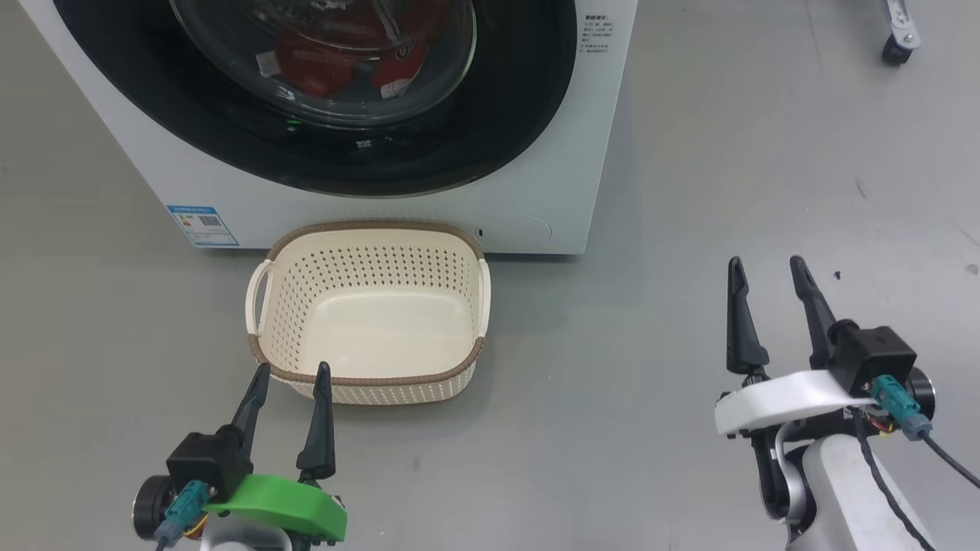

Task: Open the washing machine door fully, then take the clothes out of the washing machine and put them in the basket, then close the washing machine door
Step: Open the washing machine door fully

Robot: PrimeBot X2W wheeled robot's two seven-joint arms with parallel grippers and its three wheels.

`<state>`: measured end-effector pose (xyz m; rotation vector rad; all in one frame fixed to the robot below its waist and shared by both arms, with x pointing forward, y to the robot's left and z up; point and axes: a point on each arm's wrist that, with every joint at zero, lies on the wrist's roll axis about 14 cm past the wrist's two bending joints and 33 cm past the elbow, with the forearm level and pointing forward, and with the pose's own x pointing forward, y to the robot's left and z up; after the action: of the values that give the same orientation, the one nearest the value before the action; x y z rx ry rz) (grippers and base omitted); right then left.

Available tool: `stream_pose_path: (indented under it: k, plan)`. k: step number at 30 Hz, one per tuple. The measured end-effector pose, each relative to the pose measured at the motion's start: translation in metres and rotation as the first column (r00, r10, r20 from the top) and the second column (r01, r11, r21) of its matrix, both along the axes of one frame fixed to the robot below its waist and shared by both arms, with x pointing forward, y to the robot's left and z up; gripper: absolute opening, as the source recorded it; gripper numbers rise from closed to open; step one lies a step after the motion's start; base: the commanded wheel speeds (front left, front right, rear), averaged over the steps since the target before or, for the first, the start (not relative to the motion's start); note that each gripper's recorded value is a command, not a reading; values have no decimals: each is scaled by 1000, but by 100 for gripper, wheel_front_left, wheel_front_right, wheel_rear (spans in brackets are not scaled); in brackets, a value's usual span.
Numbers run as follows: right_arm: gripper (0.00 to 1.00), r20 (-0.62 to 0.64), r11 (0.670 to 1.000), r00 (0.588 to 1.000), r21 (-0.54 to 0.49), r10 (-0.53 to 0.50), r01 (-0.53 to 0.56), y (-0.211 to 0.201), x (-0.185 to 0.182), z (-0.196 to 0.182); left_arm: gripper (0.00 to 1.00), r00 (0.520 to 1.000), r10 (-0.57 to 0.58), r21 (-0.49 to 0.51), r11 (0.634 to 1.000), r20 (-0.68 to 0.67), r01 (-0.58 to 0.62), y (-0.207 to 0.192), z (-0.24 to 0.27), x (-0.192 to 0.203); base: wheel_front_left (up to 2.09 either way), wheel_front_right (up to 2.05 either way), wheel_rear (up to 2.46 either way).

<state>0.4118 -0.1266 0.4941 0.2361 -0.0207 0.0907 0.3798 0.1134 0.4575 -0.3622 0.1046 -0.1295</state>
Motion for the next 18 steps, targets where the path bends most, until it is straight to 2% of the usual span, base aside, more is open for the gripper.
stream_pose_path:
  k: [8,9,10,16,18]
  plan:
    - [100,108,1000,994,13,25,-26,1,48,29,100,1000,-14,-6,1000,6,14,-4,-2,23,0,0,0]
    - [47,123,999,992,16,31,-33,1,55,34,100,1000,-15,-7,1000,5,16,-5,-3,26,0,0,0]
    - [0,131,999,991,15,40,-43,2,62,37,100,1000,-22,-10,1000,7,22,-6,-4,28,0,0,0]
    - [0,141,994,984,17,107,-111,13,100,43,100,999,-33,-14,999,-6,33,-7,-12,42,0,0,0]
    - [0,143,992,984,48,107,-115,14,113,46,100,999,-33,-15,999,-9,33,-6,-15,46,0,0,0]
